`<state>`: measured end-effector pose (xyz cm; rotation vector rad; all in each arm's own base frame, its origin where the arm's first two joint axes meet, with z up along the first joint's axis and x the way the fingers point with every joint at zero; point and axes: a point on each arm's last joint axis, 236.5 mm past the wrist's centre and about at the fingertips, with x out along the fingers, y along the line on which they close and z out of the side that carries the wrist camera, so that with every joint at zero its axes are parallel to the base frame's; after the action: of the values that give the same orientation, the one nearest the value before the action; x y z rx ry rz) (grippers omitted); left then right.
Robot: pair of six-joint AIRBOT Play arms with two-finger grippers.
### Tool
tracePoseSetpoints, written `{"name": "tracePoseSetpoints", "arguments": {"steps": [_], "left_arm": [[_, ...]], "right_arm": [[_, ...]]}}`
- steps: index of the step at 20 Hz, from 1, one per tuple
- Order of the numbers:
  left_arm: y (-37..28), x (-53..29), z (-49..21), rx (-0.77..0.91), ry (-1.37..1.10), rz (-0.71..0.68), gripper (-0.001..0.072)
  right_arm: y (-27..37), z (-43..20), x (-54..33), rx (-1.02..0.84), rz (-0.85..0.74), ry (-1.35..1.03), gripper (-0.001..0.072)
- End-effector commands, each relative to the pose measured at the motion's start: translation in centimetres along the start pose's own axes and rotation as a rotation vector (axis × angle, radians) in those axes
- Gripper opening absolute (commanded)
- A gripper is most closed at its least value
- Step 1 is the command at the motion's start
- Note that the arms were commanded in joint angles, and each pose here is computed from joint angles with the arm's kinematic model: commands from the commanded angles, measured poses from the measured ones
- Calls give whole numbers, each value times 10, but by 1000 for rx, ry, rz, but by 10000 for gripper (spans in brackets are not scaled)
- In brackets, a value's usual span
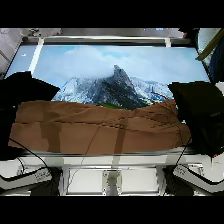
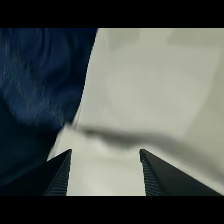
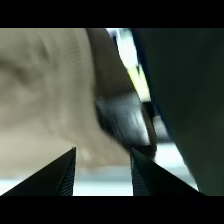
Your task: Fold the clothes and pants, and hang the long-sleeved shirts on hangers.
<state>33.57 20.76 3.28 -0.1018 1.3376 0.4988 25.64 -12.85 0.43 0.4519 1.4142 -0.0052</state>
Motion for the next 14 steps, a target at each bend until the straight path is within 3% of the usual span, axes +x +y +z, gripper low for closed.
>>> {"name": "tracePoseSetpoints", "arguments": {"steps": [1,2,5,8,9,10,14], "left_arm": [[-8,17,25,-9,-62,-10,550],[-11,31,22,-3,-31,-11,650],[-16,61,26,8,27,-13,707],[-17,79,46,-38,41,-13,695],[-17,84,51,-59,49,-21,673],[-17,88,55,-86,63,-47,598],[-16,105,47,-202,158,-181,595]], "right_arm": [[33,52,-18,42,129,-206,386],[38,52,-17,46,142,-205,386],[55,48,-12,68,160,-160,386],[70,41,-7,50,177,-117,386],[76,38,-6,36,183,-101,386],[80,37,-5,30,186,-89,386],[86,35,-3,36,190,-77,386]]}}
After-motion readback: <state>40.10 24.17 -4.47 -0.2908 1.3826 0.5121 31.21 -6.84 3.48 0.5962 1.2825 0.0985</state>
